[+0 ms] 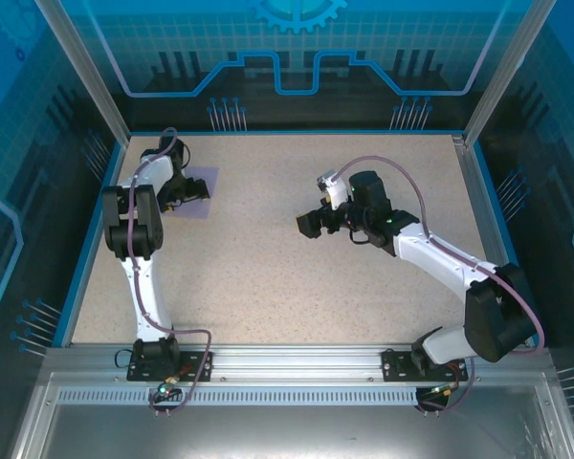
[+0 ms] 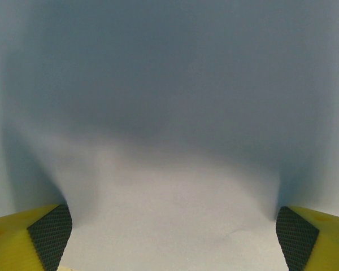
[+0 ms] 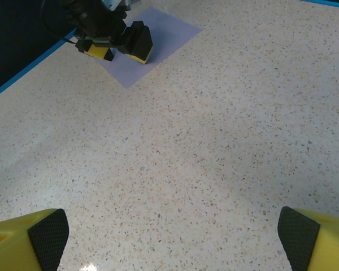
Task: Fold a paper plane with a square sheet of paper (pick it up from the middle)
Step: Move the square sheet of paper to the center of the table.
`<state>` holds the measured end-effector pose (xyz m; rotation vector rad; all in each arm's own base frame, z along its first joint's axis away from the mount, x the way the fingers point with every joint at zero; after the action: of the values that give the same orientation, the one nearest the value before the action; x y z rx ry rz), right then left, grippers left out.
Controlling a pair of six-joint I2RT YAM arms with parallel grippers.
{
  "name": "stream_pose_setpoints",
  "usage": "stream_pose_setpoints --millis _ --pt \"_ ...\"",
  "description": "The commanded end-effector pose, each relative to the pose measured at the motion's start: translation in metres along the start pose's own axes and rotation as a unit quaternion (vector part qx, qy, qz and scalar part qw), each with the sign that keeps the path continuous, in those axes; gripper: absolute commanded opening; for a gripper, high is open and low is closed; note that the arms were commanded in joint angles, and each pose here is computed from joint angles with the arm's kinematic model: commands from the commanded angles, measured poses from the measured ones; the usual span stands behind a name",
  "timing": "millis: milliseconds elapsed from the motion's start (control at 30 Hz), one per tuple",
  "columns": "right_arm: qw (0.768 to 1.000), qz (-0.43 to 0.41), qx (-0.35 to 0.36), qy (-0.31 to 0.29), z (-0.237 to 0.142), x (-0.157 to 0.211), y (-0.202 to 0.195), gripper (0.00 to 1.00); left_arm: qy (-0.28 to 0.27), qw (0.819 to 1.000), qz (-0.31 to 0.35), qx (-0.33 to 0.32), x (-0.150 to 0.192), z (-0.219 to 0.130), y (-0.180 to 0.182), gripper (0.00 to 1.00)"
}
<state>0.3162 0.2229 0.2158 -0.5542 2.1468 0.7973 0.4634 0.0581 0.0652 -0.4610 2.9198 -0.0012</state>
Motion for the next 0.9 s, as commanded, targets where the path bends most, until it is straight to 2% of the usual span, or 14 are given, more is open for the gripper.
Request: stream_pose_setpoints --millis 0,200,600,867 --pt "1.0 0.0 -0.016 -0.004 0.002 -0.009 0.009 0.99 0.044 0.999 0.02 0.007 0.016 0.012 -0.008 0.97" --pt "1.0 0.002 -0.013 -0.001 0.002 -0.011 0.008 0.99 0.066 0.997 0.038 0.008 0.027 0.015 -0.019 0.98" --pt "1.0 0.019 -0.002 -0.007 -0.005 -0.014 -0.002 0.99 0.067 0.995 0.046 0.053 0.067 -0.007 -0.051 0.98" --pt "1.0 0.023 -0.001 -0.013 -0.011 -0.015 -0.004 0.99 0.078 0.994 0.066 0.035 0.099 -0.009 -0.064 0.99"
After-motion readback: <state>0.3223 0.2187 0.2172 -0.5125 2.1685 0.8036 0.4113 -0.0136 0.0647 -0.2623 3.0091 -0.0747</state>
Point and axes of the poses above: each hand's point on the last joint's axis, 136 mm out from that joint toward the fingers, its own z axis out along the fingers, its own y axis along the line the jaws close on, x = y × z, the point moved 5 cm from there along -z, back along the fingers, and after that the axes turned 7 degrees about z, right-handed, at the moved point
